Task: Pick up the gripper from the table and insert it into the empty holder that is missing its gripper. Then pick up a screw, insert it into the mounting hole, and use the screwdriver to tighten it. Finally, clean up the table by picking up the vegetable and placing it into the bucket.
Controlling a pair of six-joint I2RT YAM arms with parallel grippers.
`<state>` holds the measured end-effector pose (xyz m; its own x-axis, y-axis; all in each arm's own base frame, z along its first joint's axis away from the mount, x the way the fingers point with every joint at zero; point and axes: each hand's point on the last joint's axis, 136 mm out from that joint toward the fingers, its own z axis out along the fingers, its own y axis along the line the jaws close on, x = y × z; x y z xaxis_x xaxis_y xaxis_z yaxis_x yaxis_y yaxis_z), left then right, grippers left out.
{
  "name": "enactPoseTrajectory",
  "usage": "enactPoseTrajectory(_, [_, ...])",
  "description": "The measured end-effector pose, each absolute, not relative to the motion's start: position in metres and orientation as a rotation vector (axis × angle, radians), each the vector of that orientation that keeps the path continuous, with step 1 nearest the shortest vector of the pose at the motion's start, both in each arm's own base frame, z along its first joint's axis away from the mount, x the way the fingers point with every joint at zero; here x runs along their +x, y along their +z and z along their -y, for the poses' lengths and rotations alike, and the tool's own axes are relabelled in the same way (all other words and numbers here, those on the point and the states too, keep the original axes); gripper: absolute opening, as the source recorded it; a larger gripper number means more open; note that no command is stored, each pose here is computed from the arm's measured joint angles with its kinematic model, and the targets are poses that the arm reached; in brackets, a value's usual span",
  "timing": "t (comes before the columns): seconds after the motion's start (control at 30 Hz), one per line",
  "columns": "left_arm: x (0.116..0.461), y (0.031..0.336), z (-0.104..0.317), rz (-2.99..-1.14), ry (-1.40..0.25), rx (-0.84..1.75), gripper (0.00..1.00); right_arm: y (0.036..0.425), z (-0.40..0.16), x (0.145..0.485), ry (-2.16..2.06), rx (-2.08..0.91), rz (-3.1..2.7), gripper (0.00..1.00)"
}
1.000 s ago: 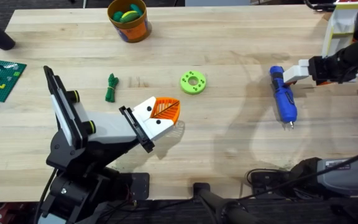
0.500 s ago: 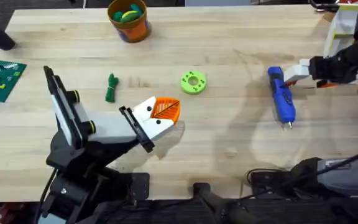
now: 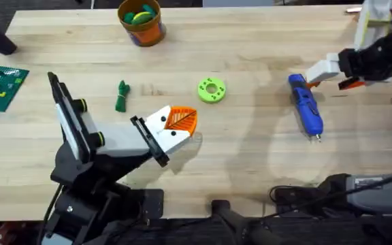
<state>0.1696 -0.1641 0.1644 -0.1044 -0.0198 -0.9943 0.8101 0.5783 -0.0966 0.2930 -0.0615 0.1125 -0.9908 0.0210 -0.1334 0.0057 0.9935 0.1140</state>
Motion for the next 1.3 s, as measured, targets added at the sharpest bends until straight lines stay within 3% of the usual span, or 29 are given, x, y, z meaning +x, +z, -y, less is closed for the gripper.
enactPoseTrajectory(0.4, [0.17,0.164,0.164,-1.525,-0.805,0.698,0.006,0.116,0.022,0.31,-0.031,-0.327,-2.968,0.994])
enactPoseTrajectory(1.3, [0.17,0.164,0.164,-1.524,-0.806,0.698,0.006,0.085,0.033,0.319,-0.112,-0.339,-3.019,0.994])
